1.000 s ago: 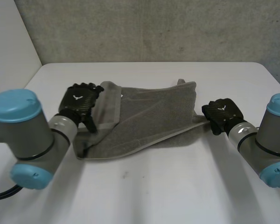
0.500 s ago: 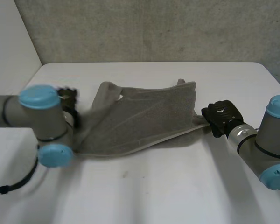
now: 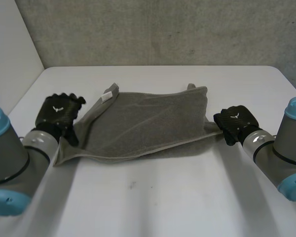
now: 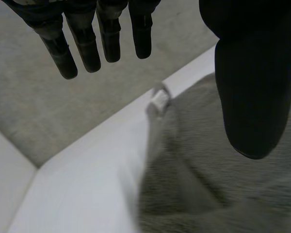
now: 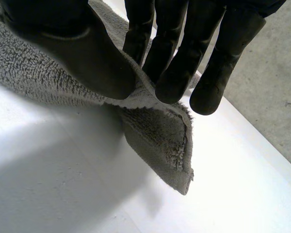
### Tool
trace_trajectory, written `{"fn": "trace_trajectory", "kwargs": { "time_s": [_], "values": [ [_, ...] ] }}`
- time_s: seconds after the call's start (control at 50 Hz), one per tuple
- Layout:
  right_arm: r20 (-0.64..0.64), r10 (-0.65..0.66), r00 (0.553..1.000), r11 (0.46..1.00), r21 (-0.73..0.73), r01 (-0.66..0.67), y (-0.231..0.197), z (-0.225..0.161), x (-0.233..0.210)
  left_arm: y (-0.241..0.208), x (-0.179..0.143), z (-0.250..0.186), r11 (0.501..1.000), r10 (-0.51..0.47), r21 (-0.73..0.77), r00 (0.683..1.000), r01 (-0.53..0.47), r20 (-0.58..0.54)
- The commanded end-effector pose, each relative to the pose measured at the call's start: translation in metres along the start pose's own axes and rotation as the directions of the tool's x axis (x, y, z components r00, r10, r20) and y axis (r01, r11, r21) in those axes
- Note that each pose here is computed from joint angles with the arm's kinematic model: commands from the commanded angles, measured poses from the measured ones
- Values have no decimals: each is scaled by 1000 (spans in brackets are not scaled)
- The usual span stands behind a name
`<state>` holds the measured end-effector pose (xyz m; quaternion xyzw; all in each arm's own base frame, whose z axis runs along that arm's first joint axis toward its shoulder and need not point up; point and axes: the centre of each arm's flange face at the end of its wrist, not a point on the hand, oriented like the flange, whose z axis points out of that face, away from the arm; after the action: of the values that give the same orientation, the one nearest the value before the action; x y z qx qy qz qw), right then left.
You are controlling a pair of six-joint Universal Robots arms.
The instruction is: Fold the towel.
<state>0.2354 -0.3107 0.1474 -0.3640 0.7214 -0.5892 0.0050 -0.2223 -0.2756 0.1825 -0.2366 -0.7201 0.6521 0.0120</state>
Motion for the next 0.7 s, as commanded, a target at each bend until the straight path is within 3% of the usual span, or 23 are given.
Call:
{"fn": "trace_trajectory", "kwargs": {
  "time_s": [0.02,0.3,0.58,0.7],
  "values": [
    [3,-5,1000,1000,-6,5,1,0,0,16,12,-24,998,-4,-61,998,0,-63],
    [5,-6,1000,1000,-12,6,2,-1,-1,51,20,-12,988,-10,-152,996,-3,-86],
    [-13,1,1000,1000,-1,-1,-2,-1,6,52,17,23,1000,5,-10,998,-5,-60],
    [-42,-13,999,997,72,16,-45,-25,22,15,3,19,994,58,98,998,-57,-14]
  ]
}}
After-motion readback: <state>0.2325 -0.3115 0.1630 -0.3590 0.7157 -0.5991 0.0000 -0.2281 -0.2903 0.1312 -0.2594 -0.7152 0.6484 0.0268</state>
